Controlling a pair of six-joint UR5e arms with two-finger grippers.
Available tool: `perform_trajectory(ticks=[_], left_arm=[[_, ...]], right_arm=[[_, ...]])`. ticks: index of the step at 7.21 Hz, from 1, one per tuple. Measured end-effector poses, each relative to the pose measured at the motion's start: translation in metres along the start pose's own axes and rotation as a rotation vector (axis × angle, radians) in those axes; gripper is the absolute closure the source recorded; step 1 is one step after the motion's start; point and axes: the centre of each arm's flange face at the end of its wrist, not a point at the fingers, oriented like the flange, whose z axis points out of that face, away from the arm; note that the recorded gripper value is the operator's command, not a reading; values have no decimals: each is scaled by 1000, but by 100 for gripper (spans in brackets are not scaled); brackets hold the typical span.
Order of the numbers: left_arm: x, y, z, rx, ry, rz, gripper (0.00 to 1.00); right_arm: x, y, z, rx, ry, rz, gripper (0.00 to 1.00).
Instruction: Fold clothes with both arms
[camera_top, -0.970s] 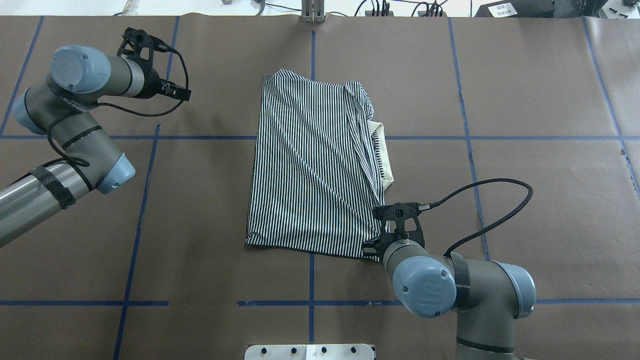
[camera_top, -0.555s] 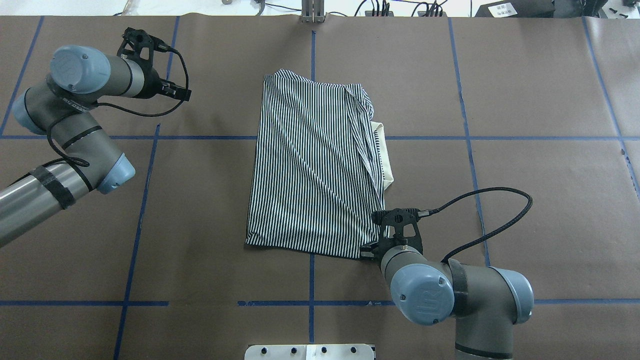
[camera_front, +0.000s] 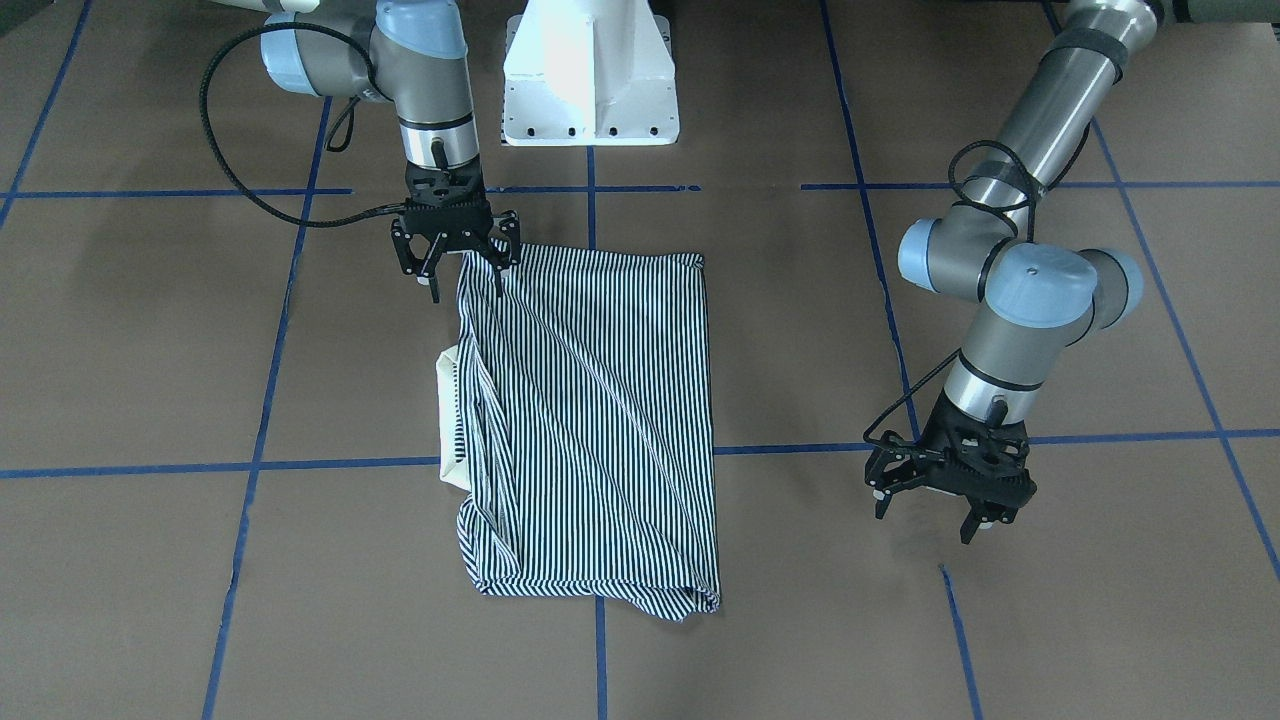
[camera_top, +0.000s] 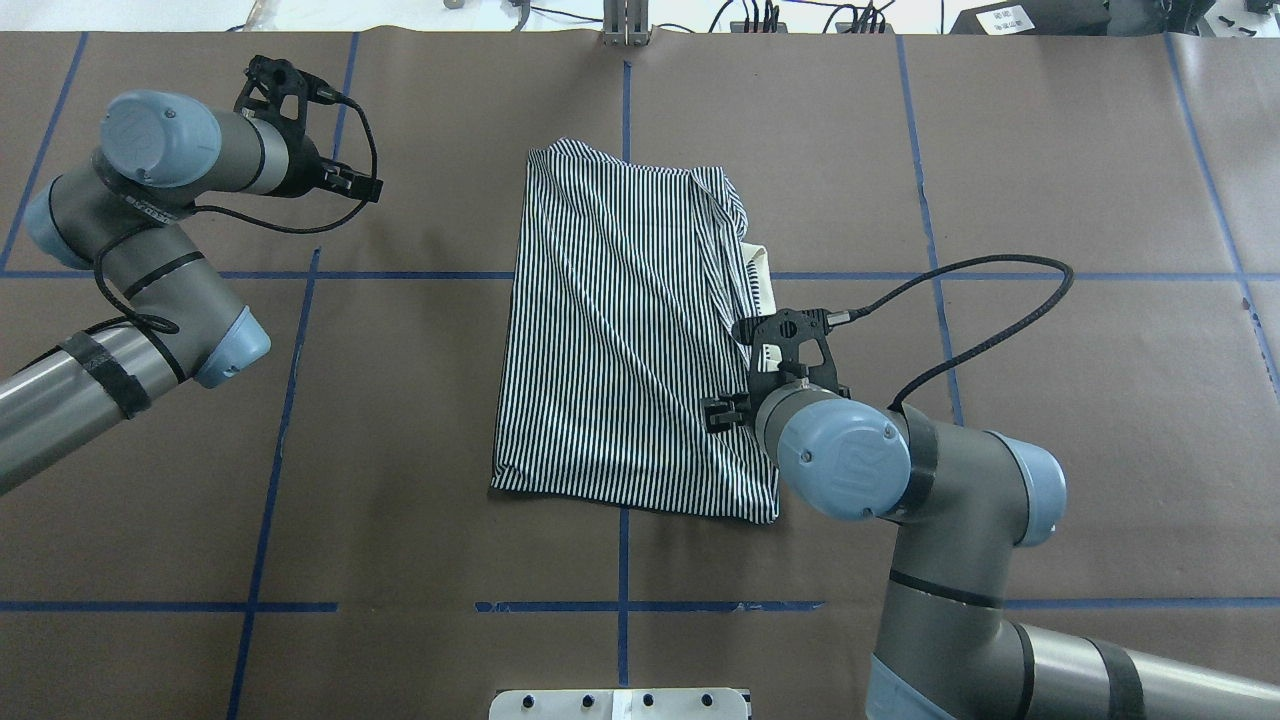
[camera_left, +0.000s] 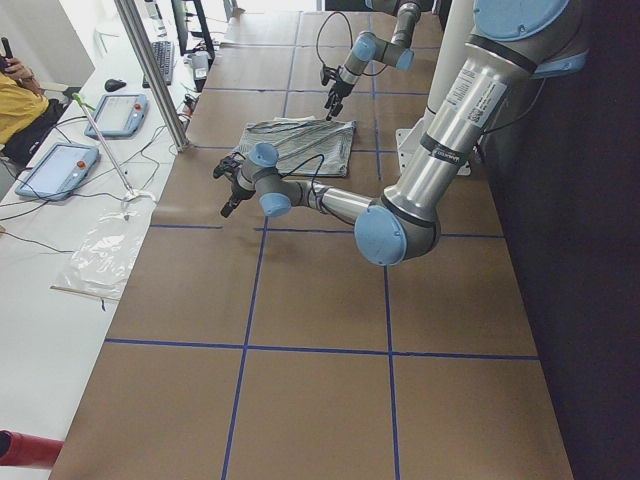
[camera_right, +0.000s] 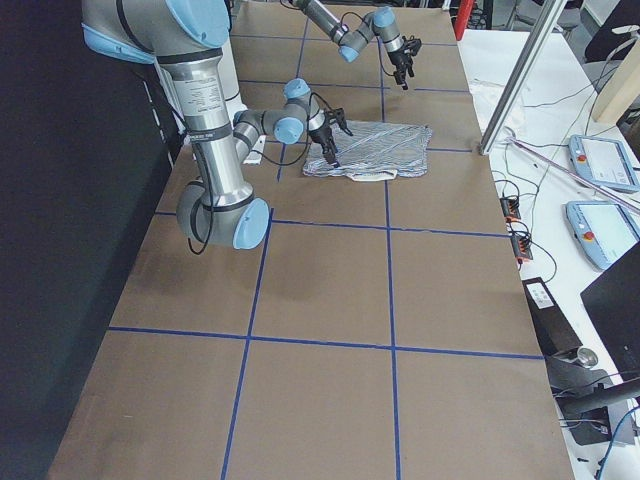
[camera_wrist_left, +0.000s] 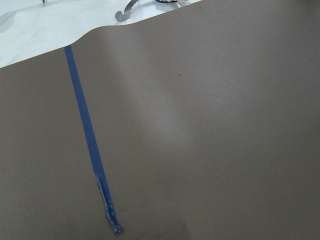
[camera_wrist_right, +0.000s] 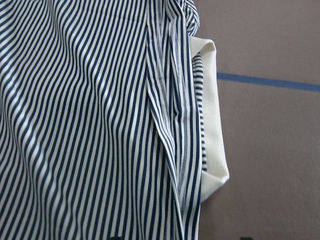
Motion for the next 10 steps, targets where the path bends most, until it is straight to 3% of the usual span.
perform_trajectory(ticks=[3, 6, 10], left_arm=[[5, 0, -2, -16, 31, 2, 0], [6, 1, -3, -25, 45, 2, 0], [5, 3, -3, -30, 46, 3, 0]], right_arm=[[-13, -50, 33, -29, 38, -13, 0], [-4, -48, 62, -94, 103, -123, 0], [35, -69, 81, -108, 163, -194, 0]])
